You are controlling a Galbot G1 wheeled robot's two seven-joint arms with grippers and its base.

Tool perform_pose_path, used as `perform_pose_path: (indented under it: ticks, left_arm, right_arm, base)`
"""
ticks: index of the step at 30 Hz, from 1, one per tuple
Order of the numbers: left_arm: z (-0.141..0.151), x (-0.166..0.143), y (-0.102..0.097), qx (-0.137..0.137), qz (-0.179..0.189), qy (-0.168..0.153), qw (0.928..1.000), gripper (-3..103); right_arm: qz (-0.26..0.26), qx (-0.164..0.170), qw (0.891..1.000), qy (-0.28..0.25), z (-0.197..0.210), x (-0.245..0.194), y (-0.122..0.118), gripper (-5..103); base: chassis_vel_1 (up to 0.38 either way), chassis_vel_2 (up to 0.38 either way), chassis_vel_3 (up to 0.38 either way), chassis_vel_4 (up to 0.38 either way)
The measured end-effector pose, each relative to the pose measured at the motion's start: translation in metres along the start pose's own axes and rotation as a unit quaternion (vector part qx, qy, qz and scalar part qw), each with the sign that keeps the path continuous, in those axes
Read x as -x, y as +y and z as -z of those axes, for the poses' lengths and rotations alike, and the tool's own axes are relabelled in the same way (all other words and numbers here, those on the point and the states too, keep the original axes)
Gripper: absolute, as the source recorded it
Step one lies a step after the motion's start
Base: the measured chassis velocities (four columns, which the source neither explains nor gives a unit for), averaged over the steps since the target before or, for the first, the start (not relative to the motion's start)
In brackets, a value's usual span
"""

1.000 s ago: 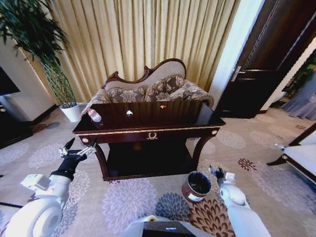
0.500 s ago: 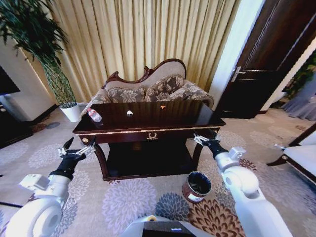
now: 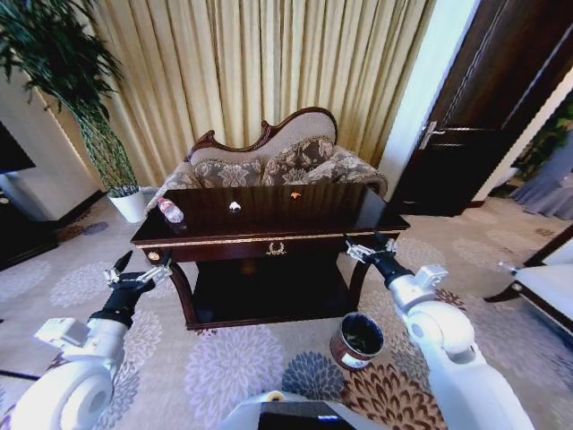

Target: Move to the front of the table and place the trash on the table into the trash bin.

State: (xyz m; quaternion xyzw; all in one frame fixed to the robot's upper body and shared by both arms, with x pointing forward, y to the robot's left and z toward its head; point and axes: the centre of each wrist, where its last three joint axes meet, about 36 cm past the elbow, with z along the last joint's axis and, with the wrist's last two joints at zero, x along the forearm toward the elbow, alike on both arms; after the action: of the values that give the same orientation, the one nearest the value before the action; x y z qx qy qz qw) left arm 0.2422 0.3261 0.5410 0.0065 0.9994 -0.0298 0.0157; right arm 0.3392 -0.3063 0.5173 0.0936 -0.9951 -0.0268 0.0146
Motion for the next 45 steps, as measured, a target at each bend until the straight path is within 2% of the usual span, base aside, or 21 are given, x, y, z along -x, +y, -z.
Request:
perform_pose_path:
  ticks: [12, 45]
  left_arm:
    - [-0.0012, 0.0005, 0.0013, 0.003, 0.001, 0.001, 1.0000, 100]
    - [-0.0025, -0.0009, -0.0006, 0.002, -0.004, -0.002, 1.0000, 100]
  right_arm:
    - [-0.005, -0.002, 1.000, 0.001, 0.0031, -0.0016, 0.0023, 100]
    - [0.002, -0.003, 1.000, 0.001, -0.0001, -0.0015, 0.0025, 100]
  base:
    - [-0.188, 0.177, 0.188, -0.172]
    - [-0.055, 0.055, 0.049, -0.057]
